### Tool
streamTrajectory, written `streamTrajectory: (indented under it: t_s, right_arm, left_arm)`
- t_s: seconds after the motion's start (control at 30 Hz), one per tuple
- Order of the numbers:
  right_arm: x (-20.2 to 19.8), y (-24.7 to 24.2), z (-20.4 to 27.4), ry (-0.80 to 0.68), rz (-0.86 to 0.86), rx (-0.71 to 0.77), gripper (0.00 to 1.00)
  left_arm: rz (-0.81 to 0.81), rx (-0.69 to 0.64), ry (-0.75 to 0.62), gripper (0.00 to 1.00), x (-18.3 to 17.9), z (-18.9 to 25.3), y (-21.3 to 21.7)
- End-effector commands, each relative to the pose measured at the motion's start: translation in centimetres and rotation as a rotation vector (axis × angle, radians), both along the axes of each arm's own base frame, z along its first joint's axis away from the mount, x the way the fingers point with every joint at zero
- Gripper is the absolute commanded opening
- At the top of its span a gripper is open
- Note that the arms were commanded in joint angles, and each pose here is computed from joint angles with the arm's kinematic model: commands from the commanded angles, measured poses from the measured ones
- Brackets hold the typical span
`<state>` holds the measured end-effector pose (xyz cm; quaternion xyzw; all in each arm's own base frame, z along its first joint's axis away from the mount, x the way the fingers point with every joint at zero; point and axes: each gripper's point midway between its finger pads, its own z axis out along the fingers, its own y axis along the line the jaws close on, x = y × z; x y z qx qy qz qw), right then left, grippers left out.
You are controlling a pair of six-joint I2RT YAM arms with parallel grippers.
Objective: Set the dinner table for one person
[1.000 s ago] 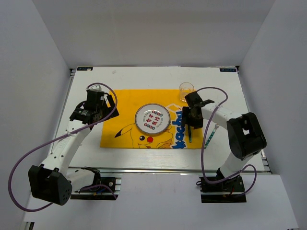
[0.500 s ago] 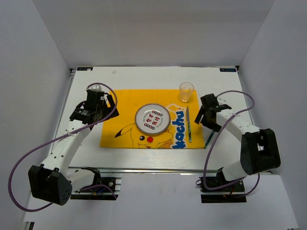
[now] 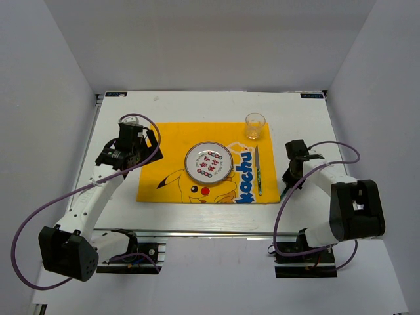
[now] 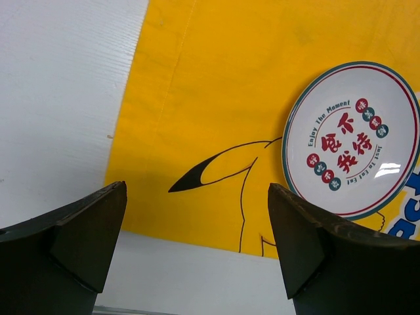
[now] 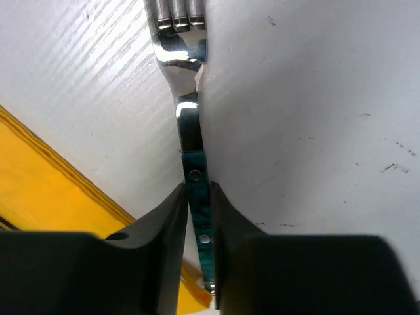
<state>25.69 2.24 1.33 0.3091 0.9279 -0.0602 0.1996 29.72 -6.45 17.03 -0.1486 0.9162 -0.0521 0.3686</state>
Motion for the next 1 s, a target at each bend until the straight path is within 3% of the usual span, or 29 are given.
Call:
streamTrajectory:
  t_s: [0.0, 0.03, 0.07, 0.23, 0.33, 0.5, 0.77, 0.8, 0.87, 0.9, 0.97]
  right_arm:
    - [-1.1, -0.4, -1.7, 0.037, -0.022, 0.010, 0.20]
    - [-1.2, -0.5, -1.7, 0.039, -0.024, 0.003, 0.03]
    - [-1.6, -1.1, -1.7, 0.056, -0.037, -0.020, 0.00]
    - [0.2, -3.0, 4.0, -0.070, -0.095, -0.132, 0.00]
    - [3.5, -1.3, 9.4, -0.242, 0.027, -0.098, 0.00]
    - [6.1, 2.7, 12.8, -0.268, 0.179, -0.088, 0.00]
    - [7.7, 17.5, 11.2, -0.209, 0.524, 0.042, 0.00]
    - [9.0, 19.9, 13.4, -0.262, 0.543, 0.071, 0.00]
    - [8.5, 25.1, 12.0, -0.224, 0.635, 0.083, 0.00]
    - [9.8, 27.9, 14.8, -0.292, 0.648, 0.127, 0.00]
    - [9.0, 32.8, 13.0, -0.249, 0.719, 0.141, 0.00]
  left_arm:
    - [-0.009, -0.009, -0.053, 0.98, 0.1, 1.6, -0.3]
    - [-0.008, -0.008, -0.053, 0.98, 0.1, 1.6, -0.3]
    - [-0.007, -0.006, -0.049, 0.98, 0.1, 1.5, -0.3]
    - [0.003, -0.009, -0.044, 0.98, 0.2, 1.3, -0.3]
    - [-0.007, -0.023, -0.028, 0.98, 0.3, 1.2, -0.7]
    - [-0.036, -0.073, -0.041, 0.98, 0.9, 2.0, -1.9]
    - [0.005, -0.090, -0.077, 0.98, 1.5, 4.4, -1.5]
    - [0.072, -0.067, -0.080, 0.98, 1.7, 4.4, -0.3]
    - [0.162, -0.010, -0.049, 0.98, 1.3, 4.5, 1.4]
    - [0.276, 0.026, -0.054, 0.98, 1.2, 4.7, 3.0]
    - [0.380, 0.080, -0.018, 0.98, 0.2, 4.9, 4.8]
